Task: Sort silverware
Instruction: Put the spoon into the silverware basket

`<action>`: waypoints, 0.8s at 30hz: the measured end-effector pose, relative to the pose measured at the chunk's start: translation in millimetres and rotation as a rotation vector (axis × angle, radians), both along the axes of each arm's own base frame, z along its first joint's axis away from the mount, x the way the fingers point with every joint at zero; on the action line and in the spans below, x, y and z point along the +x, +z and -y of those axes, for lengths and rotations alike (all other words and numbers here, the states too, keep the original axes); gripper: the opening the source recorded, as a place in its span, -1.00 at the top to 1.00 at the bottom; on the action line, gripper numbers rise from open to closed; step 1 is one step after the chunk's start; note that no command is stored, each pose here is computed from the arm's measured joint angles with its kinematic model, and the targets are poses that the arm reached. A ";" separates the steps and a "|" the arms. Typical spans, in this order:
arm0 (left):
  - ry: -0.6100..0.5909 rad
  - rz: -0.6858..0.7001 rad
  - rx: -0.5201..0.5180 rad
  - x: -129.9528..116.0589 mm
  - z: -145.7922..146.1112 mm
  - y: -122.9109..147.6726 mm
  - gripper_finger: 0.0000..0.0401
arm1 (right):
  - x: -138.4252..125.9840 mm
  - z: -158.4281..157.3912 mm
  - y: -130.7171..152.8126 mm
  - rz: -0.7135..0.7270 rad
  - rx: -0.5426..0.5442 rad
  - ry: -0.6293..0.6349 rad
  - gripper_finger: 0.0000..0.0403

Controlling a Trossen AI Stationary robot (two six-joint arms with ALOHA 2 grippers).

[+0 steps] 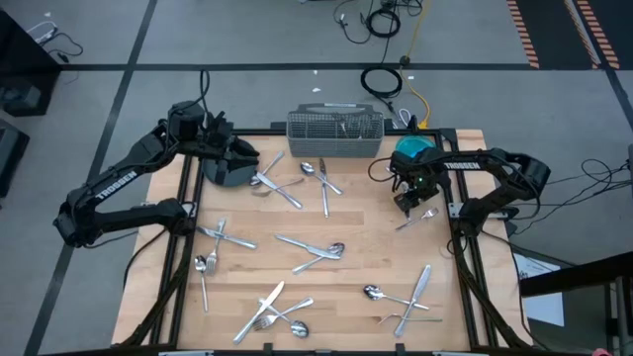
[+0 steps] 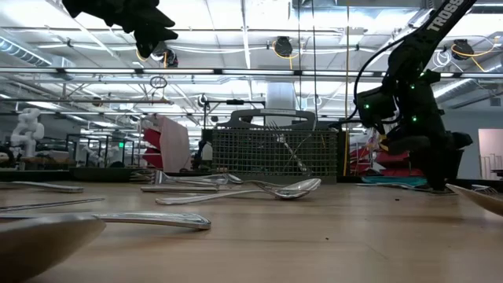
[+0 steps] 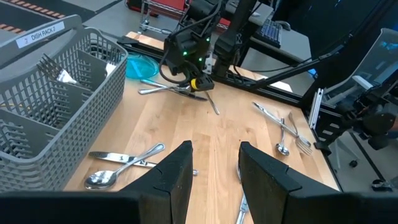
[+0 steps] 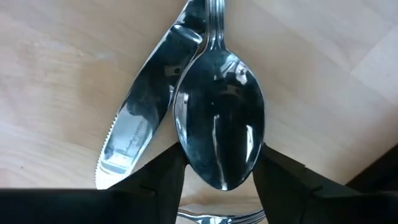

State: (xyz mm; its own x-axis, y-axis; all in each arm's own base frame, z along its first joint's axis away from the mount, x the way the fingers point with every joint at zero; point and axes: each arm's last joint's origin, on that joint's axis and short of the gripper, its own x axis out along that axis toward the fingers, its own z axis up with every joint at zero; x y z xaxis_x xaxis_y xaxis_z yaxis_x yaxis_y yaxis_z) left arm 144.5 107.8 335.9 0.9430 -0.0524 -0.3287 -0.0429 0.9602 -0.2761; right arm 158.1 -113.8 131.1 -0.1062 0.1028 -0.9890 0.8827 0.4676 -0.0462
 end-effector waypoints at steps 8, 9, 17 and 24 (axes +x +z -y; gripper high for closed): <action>0.000 0.000 0.000 0.0 0.1 0.0 0.33 | 1.0 0.3 0.4 0.012 0.005 0.005 0.59; 0.000 0.000 0.000 0.0 0.0 0.0 0.33 | 1.0 0.3 0.6 0.011 0.005 0.004 0.67; 0.007 -0.003 0.002 0.0 -0.2 -0.1 0.33 | -0.1 -0.3 0.8 -0.005 0.007 0.002 0.96; 0.007 -0.003 0.002 -0.1 -0.2 0.0 0.33 | -0.4 -11.7 34.1 -0.054 -0.004 0.124 0.99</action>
